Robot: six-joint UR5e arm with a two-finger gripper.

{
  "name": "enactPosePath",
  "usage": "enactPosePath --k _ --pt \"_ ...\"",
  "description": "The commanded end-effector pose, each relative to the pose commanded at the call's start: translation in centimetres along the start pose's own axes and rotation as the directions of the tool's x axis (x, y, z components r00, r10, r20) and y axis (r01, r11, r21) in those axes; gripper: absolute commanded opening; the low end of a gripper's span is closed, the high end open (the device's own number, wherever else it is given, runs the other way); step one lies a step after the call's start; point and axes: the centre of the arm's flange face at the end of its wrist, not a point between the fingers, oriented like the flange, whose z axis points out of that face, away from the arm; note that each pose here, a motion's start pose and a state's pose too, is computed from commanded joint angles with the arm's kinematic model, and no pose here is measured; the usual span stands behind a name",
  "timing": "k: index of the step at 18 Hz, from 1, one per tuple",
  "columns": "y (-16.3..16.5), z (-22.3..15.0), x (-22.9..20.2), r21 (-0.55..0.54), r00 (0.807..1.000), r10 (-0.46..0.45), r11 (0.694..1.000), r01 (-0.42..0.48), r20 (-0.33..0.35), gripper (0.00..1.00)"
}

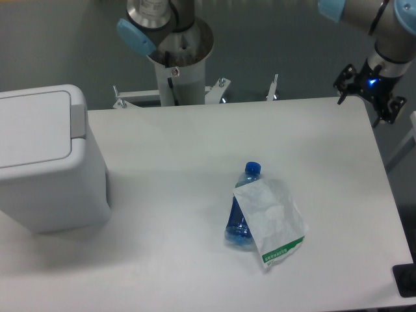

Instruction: Open the trash can

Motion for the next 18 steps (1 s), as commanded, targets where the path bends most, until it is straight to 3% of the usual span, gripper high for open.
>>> enactPosePath --k 7,12,18 --pt "-0.7 1.3 1.0 0.038 1.000 -0.010 0.999 0.011 -0.029 1.00" --pt "-2.5 0.4 3.2 0.105 0.979 -0.205 0.973 0.205 -0.012 1.00" --pt "-8.1 -2.0 6.1 0.123 0.959 -0.283 0.953 0.279 0.022 1.00"
